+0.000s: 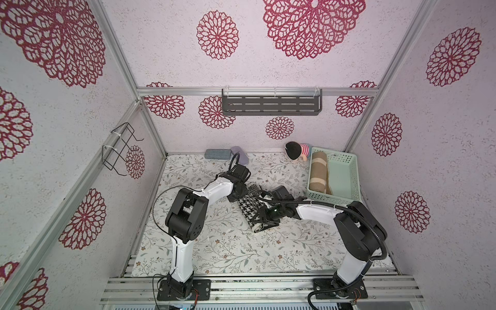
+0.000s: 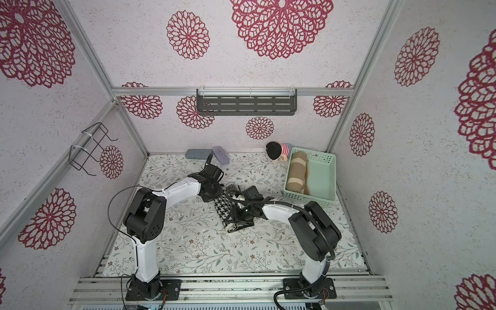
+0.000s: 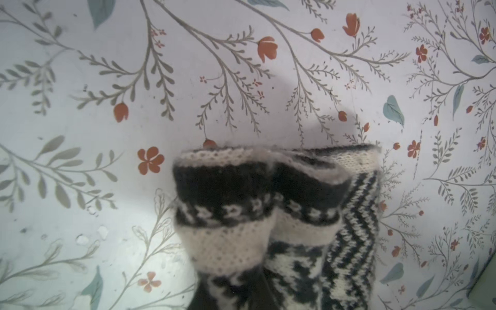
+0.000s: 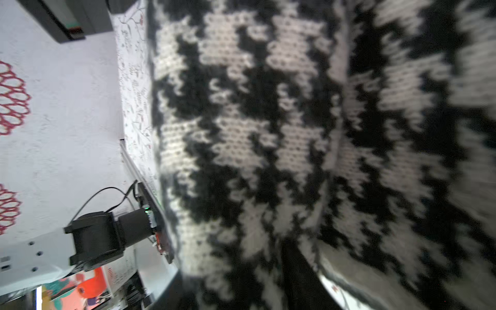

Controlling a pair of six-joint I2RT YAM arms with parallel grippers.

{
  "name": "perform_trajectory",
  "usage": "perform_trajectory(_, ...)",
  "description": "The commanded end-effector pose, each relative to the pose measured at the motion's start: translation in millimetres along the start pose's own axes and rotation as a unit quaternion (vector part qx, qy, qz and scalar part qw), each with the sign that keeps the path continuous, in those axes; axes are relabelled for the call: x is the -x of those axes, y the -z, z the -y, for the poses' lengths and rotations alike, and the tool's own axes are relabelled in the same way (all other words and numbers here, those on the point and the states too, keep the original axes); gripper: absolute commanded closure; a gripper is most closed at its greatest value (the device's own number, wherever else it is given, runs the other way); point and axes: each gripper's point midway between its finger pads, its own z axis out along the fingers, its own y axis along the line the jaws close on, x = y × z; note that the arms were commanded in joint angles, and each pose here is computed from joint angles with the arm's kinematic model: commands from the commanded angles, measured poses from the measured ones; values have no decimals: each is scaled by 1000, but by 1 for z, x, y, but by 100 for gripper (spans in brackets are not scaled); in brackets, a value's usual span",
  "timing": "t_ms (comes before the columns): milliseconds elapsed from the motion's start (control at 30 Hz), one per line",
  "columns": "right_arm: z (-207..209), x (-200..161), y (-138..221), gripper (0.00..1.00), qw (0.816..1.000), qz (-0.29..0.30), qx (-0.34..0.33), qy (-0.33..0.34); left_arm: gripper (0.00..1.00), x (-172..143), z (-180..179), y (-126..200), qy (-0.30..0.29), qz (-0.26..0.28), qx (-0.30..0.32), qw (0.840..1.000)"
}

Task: Roll up the scarf and place it into the basket
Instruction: Roll the scarf at the center of the board.

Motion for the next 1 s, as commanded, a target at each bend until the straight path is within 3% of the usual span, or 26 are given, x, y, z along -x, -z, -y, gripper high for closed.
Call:
perform_trajectory(0, 2, 7, 25, 42, 992, 44, -110, 52, 96, 7, -15, 7, -1, 18, 44, 999)
perform_trajectory(67, 3, 11, 34, 36, 975, 73, -190, 91, 98, 8, -20, 12, -5, 23, 57, 998)
perform_trajectory(233, -6, 20, 44, 29, 908, 140, -348, 188, 99, 6, -27, 22, -7, 23, 69, 997)
perform_trajectory(400, -43, 19, 37, 22, 839, 176, -420, 296, 99, 1, -30, 24, -11, 18, 77, 997)
perform_trajectory(467, -52, 17, 29, 19, 821, 177, -435, 325, 99, -1, -31, 24, -11, 14, 78, 997)
perform_trajectory(767, -27, 16, -16, 22, 803, 139, -460, 353, 97, -7, -31, 25, -16, 1, 74, 997)
perform_trajectory(867, -22, 13, -26, 38, 813, 123, -448, 351, 90, -9, -29, 25, -17, -4, 70, 997)
perform_trajectory(967, -21, 6, -32, 65, 839, 104, -416, 335, 62, -1, -25, 44, -10, 8, 47, 999)
